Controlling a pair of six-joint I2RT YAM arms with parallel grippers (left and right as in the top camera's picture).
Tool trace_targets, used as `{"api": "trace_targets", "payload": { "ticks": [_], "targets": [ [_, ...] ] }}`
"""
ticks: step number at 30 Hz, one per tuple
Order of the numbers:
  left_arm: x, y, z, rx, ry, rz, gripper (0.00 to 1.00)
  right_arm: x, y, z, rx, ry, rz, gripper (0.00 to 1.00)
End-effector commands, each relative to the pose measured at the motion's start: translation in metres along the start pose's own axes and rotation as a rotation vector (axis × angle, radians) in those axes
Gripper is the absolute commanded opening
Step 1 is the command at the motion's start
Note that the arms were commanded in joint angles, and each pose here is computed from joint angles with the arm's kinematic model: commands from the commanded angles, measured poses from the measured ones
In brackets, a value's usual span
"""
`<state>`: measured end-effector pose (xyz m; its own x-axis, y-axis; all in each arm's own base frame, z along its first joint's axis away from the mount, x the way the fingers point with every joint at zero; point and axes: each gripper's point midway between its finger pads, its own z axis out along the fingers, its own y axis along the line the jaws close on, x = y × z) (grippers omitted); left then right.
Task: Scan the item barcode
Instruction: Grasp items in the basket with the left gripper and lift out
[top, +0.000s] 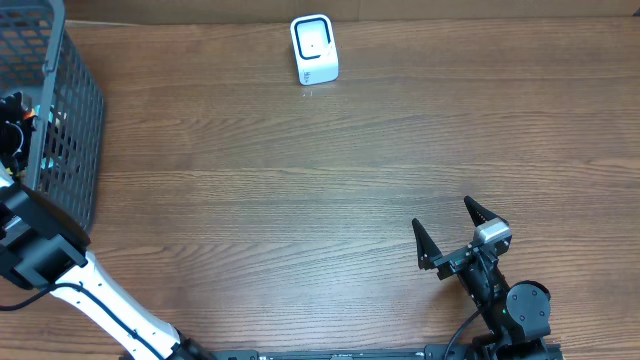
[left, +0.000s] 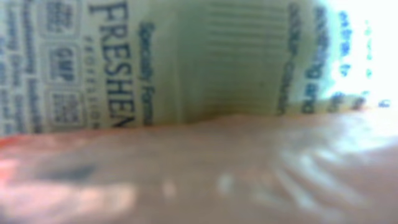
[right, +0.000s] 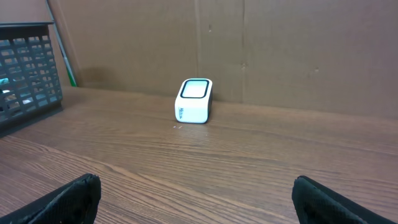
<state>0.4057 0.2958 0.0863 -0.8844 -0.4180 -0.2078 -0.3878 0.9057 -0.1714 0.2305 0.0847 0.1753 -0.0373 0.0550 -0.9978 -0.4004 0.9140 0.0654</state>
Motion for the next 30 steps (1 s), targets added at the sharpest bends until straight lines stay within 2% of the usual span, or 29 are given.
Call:
{"api": "trace_targets", "payload": {
  "ticks": [1,6,10,12,14,15,18,22,30],
  "targets": [
    [-0.028,-0.016,-0.094,-0.058,-0.221,-0.014,0.43,0.001,-0.001,0.000,0.003,-0.007,0.002,1.00],
    [-0.032,-0.034,-0.190,-0.106,-0.439,-0.061,0.43,0.001,-0.001,0.000,0.003,-0.007,0.002,1.00],
    [-0.020,-0.053,-0.272,-0.130,-0.627,-0.118,0.44,0.001,-0.001,0.000,0.003,-0.007,0.002,1.00],
    [-0.006,-0.068,-0.313,-0.121,-0.720,-0.137,0.42,0.001,-0.001,0.000,0.003,-0.007,0.002,1.00],
    [0.026,-0.114,-0.368,-0.064,-0.837,-0.080,0.37,0.001,-0.001,0.000,0.003,-0.007,0.002,1.00],
    [0.036,-0.130,-0.379,-0.046,-0.858,-0.058,0.36,0.001,-0.001,0.000,0.003,-0.007,0.002,1.00],
    [0.065,-0.176,-0.400,0.003,-0.893,0.037,0.34,0.001,-0.001,0.000,0.003,-0.007,0.002,1.00],
    [0.096,-0.216,-0.402,0.036,-0.868,0.129,0.34,0.001,-0.001,0.000,0.003,-0.007,0.002,1.00],
    [0.147,-0.299,-0.341,0.157,-0.585,0.365,0.31,0.001,-0.001,0.000,0.003,-0.007,0.002,1.00]
  ]
}}
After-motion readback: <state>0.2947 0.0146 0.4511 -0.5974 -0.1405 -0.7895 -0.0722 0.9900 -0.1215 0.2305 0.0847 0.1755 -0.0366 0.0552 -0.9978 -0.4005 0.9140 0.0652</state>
